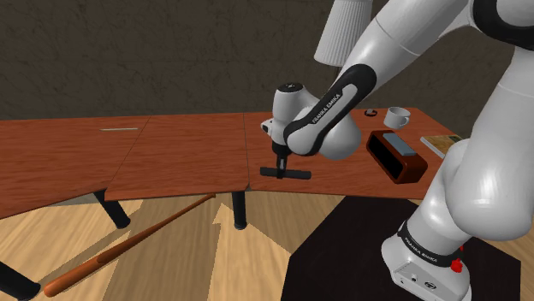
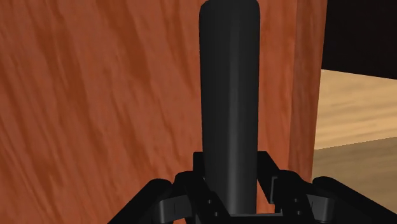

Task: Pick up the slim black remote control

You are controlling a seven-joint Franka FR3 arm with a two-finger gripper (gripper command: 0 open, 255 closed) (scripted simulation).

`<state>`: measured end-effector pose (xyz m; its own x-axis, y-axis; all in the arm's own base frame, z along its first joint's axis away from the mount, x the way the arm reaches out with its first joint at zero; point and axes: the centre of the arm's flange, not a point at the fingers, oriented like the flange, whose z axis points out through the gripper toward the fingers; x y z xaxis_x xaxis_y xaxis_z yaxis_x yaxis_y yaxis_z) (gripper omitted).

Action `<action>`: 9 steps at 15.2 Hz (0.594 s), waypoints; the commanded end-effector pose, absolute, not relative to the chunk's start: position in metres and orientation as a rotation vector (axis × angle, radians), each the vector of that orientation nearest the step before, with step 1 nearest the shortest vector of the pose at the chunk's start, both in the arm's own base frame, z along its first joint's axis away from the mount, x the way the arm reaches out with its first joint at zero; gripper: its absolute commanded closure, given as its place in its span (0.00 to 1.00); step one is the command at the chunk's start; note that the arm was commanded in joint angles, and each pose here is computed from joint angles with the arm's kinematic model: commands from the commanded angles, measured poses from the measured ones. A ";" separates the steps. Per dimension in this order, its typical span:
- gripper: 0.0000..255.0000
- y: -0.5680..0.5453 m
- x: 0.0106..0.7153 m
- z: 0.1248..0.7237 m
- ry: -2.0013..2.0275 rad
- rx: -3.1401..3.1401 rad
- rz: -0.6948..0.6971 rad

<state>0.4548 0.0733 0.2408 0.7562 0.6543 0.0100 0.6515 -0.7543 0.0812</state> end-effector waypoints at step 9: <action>1.00 0.072 0.455 0.293 1.069 2.876 0.058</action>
